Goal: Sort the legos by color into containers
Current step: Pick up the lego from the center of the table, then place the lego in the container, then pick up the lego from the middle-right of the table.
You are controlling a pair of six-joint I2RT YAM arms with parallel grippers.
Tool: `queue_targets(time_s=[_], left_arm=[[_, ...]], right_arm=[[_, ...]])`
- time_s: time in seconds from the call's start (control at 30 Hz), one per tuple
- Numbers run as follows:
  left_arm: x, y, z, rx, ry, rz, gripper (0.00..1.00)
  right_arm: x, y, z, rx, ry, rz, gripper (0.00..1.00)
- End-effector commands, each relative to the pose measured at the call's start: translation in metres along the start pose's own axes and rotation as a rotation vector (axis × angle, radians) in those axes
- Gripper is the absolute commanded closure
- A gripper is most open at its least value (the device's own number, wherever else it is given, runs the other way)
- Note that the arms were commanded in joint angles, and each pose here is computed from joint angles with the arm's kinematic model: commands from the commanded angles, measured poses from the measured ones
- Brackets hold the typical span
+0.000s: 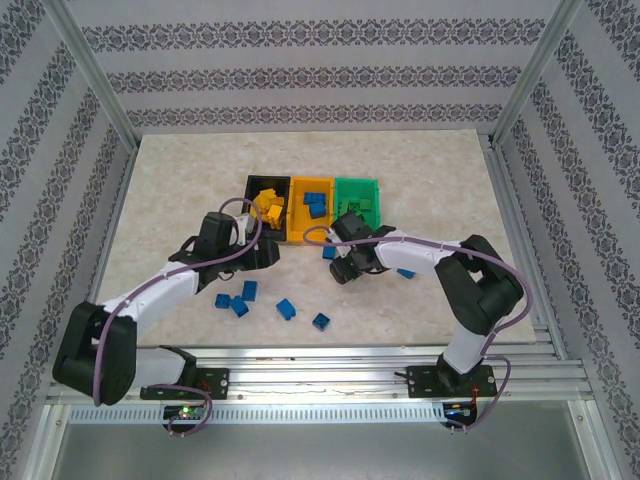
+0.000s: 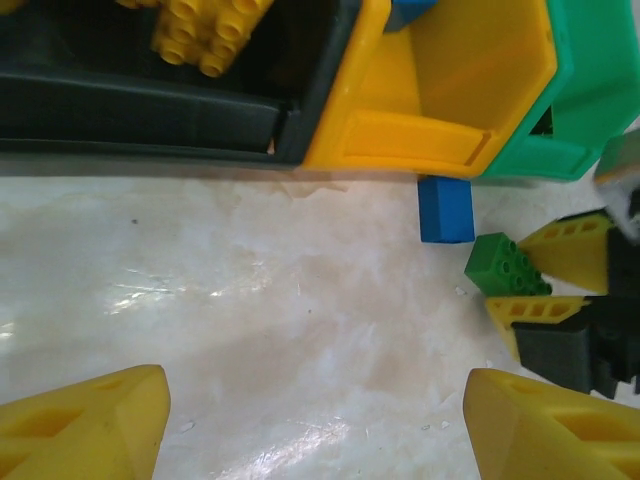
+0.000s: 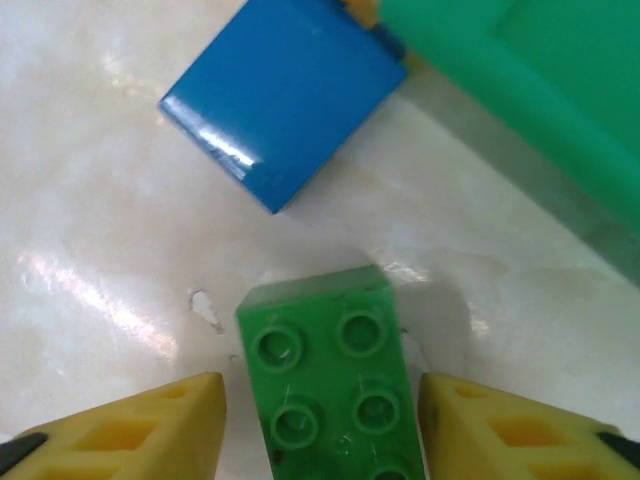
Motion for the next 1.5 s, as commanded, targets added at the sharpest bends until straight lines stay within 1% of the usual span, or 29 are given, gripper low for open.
queue_targets(time_s=[0.0, 0.03, 0.1, 0.23, 0.33, 0.4, 0.47, 0.5, 0.53, 0.57, 0.6, 0.63, 0.67, 0.77, 0.93, 1.07, 1.17, 1.27, 1.33, 1.47], left_arm=[[0.013, 0.010, 0.003, 0.015, 0.011, -0.035, 0.23], [0.015, 0.012, 0.002, 0.015, 0.013, -0.039, 0.23], [0.019, 0.016, 0.004, 0.013, 0.020, -0.045, 0.23], [0.025, 0.027, 0.008, 0.041, 0.033, -0.076, 0.23], [0.026, 0.034, 0.013, 0.067, 0.038, -0.094, 0.23], [0.026, 0.037, 0.016, 0.078, 0.039, -0.094, 0.23], [0.026, 0.040, 0.018, 0.092, 0.035, -0.086, 0.23], [0.025, 0.040, 0.019, 0.097, 0.037, -0.081, 0.23], [0.025, 0.040, 0.019, 0.100, 0.037, -0.075, 0.23], [0.025, 0.040, 0.019, 0.104, 0.037, -0.068, 0.23], [0.024, 0.039, 0.019, 0.103, 0.039, -0.059, 0.23], [0.024, 0.038, 0.019, 0.103, 0.042, -0.046, 0.23], [0.024, 0.037, 0.019, 0.105, 0.044, -0.032, 0.23], [0.025, 0.035, 0.018, 0.105, 0.040, -0.020, 0.23], [0.023, 0.038, 0.015, 0.090, 0.030, -0.032, 0.23], [0.018, 0.039, 0.012, 0.091, 0.032, -0.020, 0.23], [0.014, 0.038, 0.007, 0.088, 0.031, 0.002, 0.23], [0.011, 0.036, 0.003, 0.086, 0.039, 0.021, 0.23], [0.009, 0.034, 0.001, 0.083, 0.046, 0.030, 0.23], [0.009, 0.033, 0.001, 0.082, 0.061, 0.043, 0.23]], right_arm=[[0.002, 0.003, -0.004, 0.010, 0.015, 0.000, 0.65], [0.005, 0.002, -0.004, 0.007, 0.005, 0.000, 0.70], [0.012, 0.000, -0.007, -0.009, -0.027, -0.004, 0.76], [0.040, -0.018, -0.020, -0.077, -0.141, 0.003, 0.76], [0.064, -0.044, -0.033, -0.152, -0.233, 0.039, 0.76], [0.075, -0.062, -0.043, -0.203, -0.267, 0.067, 0.75], [0.081, -0.077, -0.054, -0.230, -0.300, 0.082, 0.72], [0.082, -0.083, -0.059, -0.240, -0.306, 0.088, 0.69], [0.083, -0.087, -0.065, -0.241, -0.317, 0.090, 0.64], [0.083, -0.089, -0.069, -0.237, -0.316, 0.092, 0.54], [0.082, -0.090, -0.071, -0.234, -0.311, 0.089, 0.46], [0.082, -0.089, -0.072, -0.232, -0.308, 0.086, 0.41], [0.082, -0.087, -0.071, -0.229, -0.302, 0.090, 0.40], [0.083, -0.081, -0.056, -0.237, -0.283, 0.097, 0.39], [0.088, -0.072, -0.002, -0.308, -0.201, 0.141, 0.37], [0.091, -0.065, 0.049, -0.445, -0.123, 0.157, 0.34], [0.087, -0.062, 0.076, -0.559, -0.044, 0.155, 0.33], [0.082, -0.061, 0.085, -0.593, 0.010, 0.185, 0.33], [0.077, -0.065, 0.085, -0.589, 0.041, 0.202, 0.32], [0.068, -0.076, 0.084, -0.564, 0.142, 0.252, 0.32]])
Point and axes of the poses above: each hand's point on the last joint's axis, 136 mm out from that joint toward the fingers, its own x axis back along the fingers, its own y axis along the line the jaws close on, z = x × y, the point moved 10 cm from there along x, back along the fingers, and after that the axes turned 15 degrees about x, right-handed, at the moved point
